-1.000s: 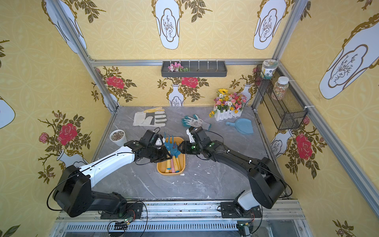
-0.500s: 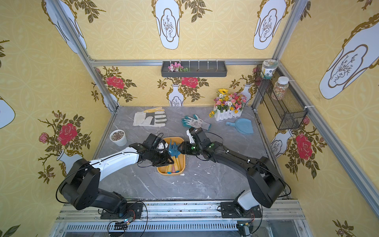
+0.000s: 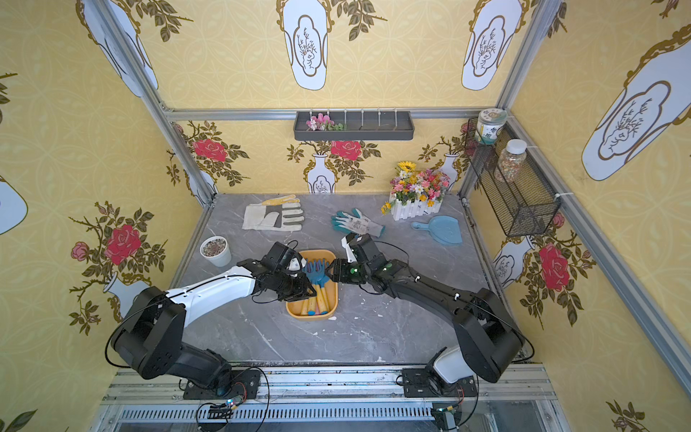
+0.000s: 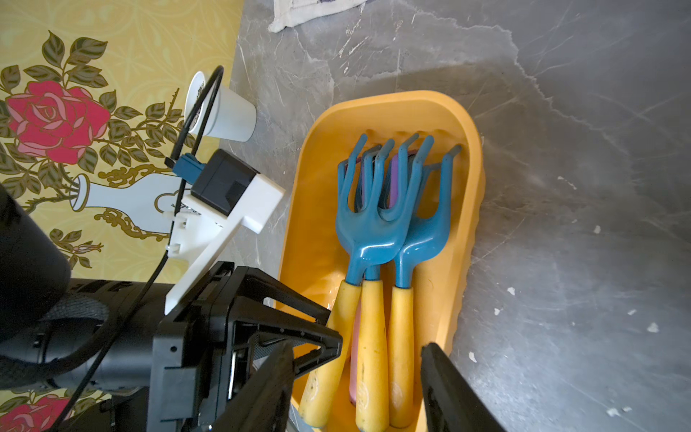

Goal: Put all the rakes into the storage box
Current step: Place the rake in the storage box, then reset both arms

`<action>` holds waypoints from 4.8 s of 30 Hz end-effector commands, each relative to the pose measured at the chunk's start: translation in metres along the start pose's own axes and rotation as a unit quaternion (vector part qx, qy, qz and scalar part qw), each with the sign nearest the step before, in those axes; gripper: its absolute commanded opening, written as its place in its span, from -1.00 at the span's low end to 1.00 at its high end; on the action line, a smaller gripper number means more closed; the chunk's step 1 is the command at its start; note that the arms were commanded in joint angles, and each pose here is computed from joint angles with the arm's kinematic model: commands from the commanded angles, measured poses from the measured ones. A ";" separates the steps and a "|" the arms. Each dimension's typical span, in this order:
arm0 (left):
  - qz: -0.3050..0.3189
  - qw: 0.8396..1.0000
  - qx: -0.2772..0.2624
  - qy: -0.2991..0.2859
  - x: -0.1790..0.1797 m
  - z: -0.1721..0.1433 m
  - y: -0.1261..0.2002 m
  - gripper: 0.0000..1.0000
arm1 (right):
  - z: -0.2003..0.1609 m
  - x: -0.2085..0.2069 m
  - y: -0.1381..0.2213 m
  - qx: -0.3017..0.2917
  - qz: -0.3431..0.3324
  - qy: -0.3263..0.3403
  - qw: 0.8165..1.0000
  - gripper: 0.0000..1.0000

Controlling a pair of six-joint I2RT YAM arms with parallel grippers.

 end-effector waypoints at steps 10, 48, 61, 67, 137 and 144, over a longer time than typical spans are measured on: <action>0.013 0.993 -0.117 -0.003 -0.008 0.004 0.046 0.07 | 0.004 0.000 0.002 -0.010 -0.005 0.007 1.000 0.18; 0.226 0.792 -0.544 0.163 0.144 0.086 0.174 1.00 | 0.004 -0.178 0.126 -0.115 -0.349 -0.046 0.929 0.94; 0.257 0.726 -0.613 0.174 0.163 0.098 0.169 1.00 | 0.008 -0.181 0.133 -0.139 -0.427 0.133 0.884 0.94; 0.191 0.706 -0.670 0.129 0.161 0.088 0.168 1.00 | 0.006 -0.179 0.142 -0.177 -0.436 0.151 0.869 0.94; 0.225 0.705 -0.673 -0.005 0.156 0.097 0.116 1.00 | -0.044 -0.230 0.106 -0.240 -0.384 0.165 0.876 0.94; 0.222 0.706 -0.673 -0.009 0.156 0.094 0.116 1.00 | -0.044 -0.230 0.105 -0.240 -0.384 0.165 0.876 0.94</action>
Point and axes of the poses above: each gripper's point midway between its finger pads, its own y axis back along the fingers, its own x axis along the line the jaws close on, z = x × y, the point moved 8 cm from there along y, back along the fingers, and after that the axes turned 12 degrees about y, right-handed, at the moved point
